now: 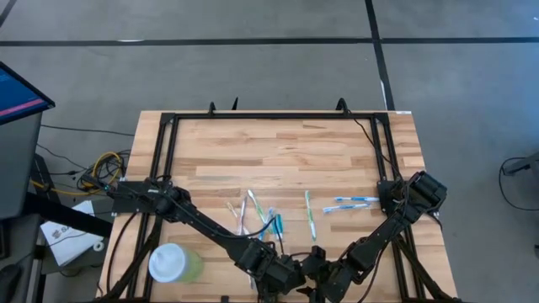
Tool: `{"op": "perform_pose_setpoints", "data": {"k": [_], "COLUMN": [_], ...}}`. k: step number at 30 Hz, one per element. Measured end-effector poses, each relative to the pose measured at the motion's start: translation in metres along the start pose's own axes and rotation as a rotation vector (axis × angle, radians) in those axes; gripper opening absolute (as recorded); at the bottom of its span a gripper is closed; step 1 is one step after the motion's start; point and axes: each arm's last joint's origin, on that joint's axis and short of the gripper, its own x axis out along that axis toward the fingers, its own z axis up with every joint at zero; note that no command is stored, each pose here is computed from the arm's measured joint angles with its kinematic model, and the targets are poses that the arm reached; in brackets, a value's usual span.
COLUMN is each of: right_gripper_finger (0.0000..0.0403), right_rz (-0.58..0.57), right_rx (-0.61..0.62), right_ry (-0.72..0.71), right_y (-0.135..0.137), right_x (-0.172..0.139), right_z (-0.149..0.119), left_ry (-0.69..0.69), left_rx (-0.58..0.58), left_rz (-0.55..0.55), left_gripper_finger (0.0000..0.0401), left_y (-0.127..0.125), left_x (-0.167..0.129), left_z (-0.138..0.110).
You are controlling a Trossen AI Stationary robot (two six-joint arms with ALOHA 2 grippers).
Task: Pick & Place toothbrushing station
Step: Put the right blue mouthwash into the black wire organizer
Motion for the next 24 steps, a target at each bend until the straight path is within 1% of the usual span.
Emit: {"op": "perform_pose_setpoints", "data": {"k": [6,9,14,24], "right_gripper_finger": [0.0312,0.0312,0.0312,0.0312], "right_rz": [-0.001,0.000,0.002,0.003], "right_rx": [-0.004,-0.005,-0.004,-0.006], "right_ry": [-0.002,-0.008,-0.012,-0.007], "right_y": [0.0000,0.0004,0.0008,0.0008], "right_x": [0.0000,0.0000,-0.0003,-0.0003], "right_z": [0.0001,0.0005,0.0012,0.0009], "left_ry": [-0.001,-0.004,-0.001,0.003], "left_rx": [-0.007,-0.010,-0.024,-0.027], "left_rz": [0.000,0.018,0.040,0.018], "left_gripper_finger": [0.0157,0.0162,0.0160,0.0158], "left_y": [0.0004,0.0021,0.0041,0.0033], "left_x": [0.0000,0.0028,0.0045,0.0035], "left_z": [0.0004,0.0006,0.0000,0.0004]}}
